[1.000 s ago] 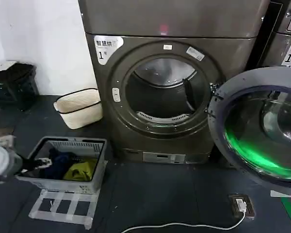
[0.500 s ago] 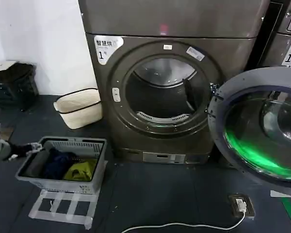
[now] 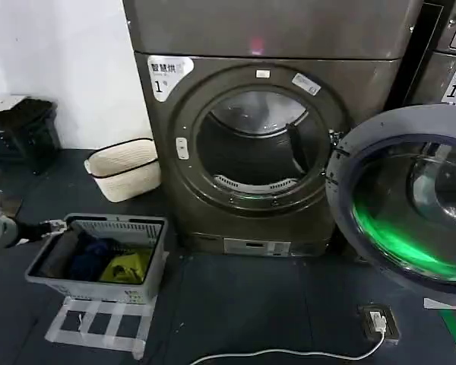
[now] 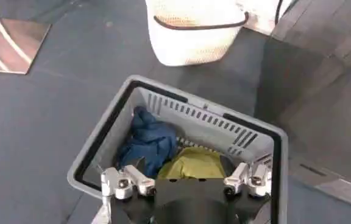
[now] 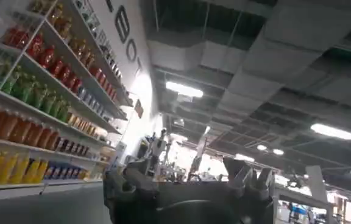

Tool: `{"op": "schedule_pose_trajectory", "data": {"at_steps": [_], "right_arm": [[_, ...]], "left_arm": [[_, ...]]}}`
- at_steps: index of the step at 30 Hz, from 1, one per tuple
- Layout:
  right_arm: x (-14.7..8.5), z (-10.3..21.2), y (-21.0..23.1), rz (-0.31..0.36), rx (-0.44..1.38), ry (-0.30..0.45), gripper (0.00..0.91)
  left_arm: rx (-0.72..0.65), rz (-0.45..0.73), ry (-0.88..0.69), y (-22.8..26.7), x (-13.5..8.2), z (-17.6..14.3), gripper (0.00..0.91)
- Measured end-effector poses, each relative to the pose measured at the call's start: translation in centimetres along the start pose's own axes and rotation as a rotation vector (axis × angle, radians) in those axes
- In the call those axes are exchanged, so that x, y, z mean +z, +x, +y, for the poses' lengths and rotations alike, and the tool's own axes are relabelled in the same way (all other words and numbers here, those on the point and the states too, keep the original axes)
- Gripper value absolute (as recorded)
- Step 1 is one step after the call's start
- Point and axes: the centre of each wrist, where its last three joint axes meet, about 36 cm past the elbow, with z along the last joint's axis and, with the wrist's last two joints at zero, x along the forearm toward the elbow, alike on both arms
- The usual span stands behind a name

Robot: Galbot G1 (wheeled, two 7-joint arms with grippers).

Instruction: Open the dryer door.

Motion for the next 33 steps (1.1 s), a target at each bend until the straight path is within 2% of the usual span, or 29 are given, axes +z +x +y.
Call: {"op": "schedule_pose_trajectory", "data": {"at_steps": [33], "right_arm": [[-0.1,-0.3,0.1,-0.012,0.001,-0.007,0.907]], "left_arm": [[-0.023,0.015,-0.063,-1.0,1.5,-1.5,0.907]]}}
